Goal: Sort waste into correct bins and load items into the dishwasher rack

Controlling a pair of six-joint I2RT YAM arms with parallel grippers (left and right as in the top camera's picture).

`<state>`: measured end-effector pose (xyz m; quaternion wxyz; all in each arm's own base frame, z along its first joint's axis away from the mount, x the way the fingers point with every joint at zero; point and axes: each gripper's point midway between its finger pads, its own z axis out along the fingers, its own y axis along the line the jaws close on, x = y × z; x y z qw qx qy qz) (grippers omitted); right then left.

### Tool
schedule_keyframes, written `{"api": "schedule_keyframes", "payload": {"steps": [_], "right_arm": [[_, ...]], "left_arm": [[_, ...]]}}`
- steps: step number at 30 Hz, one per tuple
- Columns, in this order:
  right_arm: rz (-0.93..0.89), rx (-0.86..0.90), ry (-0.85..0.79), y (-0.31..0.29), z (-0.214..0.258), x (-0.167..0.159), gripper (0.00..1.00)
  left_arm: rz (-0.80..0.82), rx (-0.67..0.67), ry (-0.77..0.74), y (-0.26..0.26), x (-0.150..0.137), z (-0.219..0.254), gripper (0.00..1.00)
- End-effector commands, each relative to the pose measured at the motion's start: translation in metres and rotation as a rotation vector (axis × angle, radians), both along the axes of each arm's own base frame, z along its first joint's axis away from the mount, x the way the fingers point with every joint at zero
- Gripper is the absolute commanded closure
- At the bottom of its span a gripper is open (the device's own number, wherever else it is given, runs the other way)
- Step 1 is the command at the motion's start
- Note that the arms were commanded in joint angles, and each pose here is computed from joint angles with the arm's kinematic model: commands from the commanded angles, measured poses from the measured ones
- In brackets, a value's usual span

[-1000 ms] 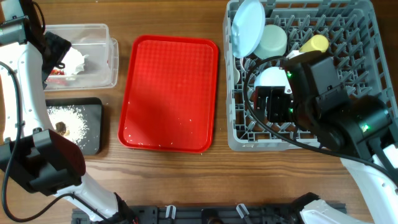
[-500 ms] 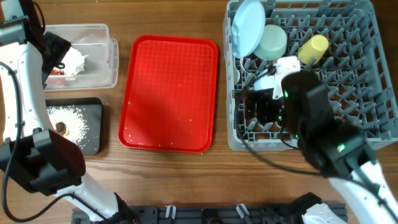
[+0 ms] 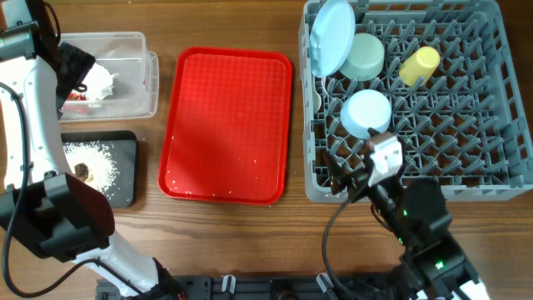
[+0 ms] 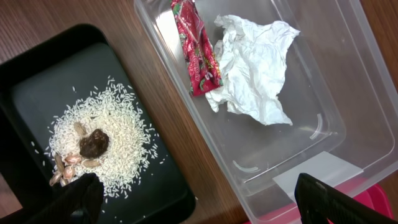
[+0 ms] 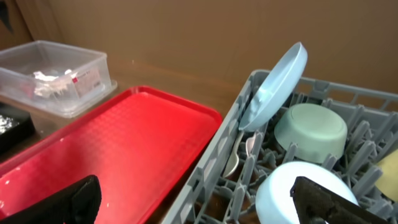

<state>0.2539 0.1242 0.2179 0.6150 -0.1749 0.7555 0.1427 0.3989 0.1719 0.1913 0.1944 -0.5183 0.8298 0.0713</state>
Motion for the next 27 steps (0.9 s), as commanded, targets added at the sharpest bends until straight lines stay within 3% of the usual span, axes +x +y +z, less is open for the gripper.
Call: {"api": "schedule_keyframes", "payload": {"steps": [1, 11, 27], "right_arm": [[0.008, 0.036, -0.049, -0.004, -0.014, -0.009, 0.0], [0.031, 0.091, -0.138, -0.012, -0.041, -0.017, 0.0], [-0.145, 0.125, -0.169, -0.056, -0.042, -0.014, 0.0]], "left_arm": [[0.006, 0.015, 0.006, 0.004, -0.001, 0.0, 0.0], [0.006, 0.015, 0.006, 0.004, -0.001, 0.0, 0.0], [0.006, 0.015, 0.006, 0.004, -0.001, 0.0, 0.0]]}}
